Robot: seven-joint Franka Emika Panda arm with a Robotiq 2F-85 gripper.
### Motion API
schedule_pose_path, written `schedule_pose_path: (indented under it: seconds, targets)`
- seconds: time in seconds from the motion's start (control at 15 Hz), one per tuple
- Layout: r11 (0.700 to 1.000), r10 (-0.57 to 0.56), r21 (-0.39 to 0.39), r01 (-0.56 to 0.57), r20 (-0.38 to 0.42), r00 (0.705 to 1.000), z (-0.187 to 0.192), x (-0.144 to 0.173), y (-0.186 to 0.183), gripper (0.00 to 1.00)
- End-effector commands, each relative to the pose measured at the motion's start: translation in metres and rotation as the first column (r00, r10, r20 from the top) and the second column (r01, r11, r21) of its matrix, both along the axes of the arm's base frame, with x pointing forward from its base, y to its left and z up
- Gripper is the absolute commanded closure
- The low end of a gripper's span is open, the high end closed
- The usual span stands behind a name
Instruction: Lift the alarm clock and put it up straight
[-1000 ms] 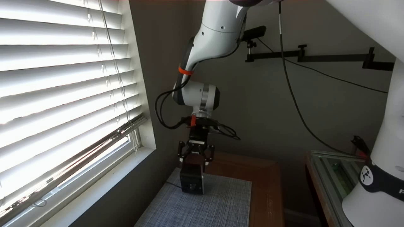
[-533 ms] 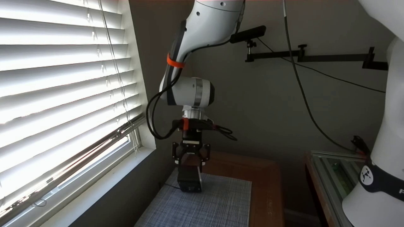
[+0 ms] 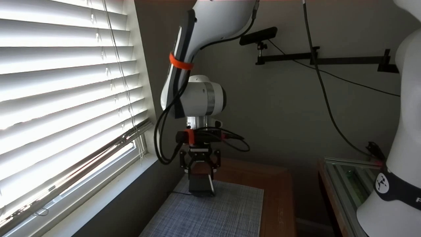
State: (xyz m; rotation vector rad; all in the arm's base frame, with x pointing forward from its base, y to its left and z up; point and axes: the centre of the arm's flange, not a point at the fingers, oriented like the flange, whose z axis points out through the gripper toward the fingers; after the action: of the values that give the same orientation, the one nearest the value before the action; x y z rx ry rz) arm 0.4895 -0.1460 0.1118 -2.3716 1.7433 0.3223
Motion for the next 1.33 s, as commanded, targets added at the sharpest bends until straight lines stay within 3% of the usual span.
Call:
schedule_pose_path:
  seconds: [0.0, 0.47, 0.93, 1.0, 1.07, 1.27]
  targets:
    - [0.986, -0.033, -0.163, 0.036, 0.023, 0.999, 0.014, -0.013, 0.020, 0.44]
    - [0.943, -0.050, -0.327, 0.066, 0.058, 0.997, 0.008, -0.012, 0.045, 0.44]
    - [0.919, -0.033, -0.391, 0.045, 0.036, 0.999, 0.000, -0.016, 0.063, 0.44]
    - [0.918, -0.032, -0.394, 0.042, 0.033, 0.999, 0.000, -0.017, 0.064, 0.14]
    - [0.917, -0.032, -0.396, 0.042, 0.033, 0.999, 0.000, -0.017, 0.065, 0.04]
    - [0.914, -0.034, -0.403, 0.047, 0.038, 0.999, 0.003, -0.019, 0.065, 0.00]
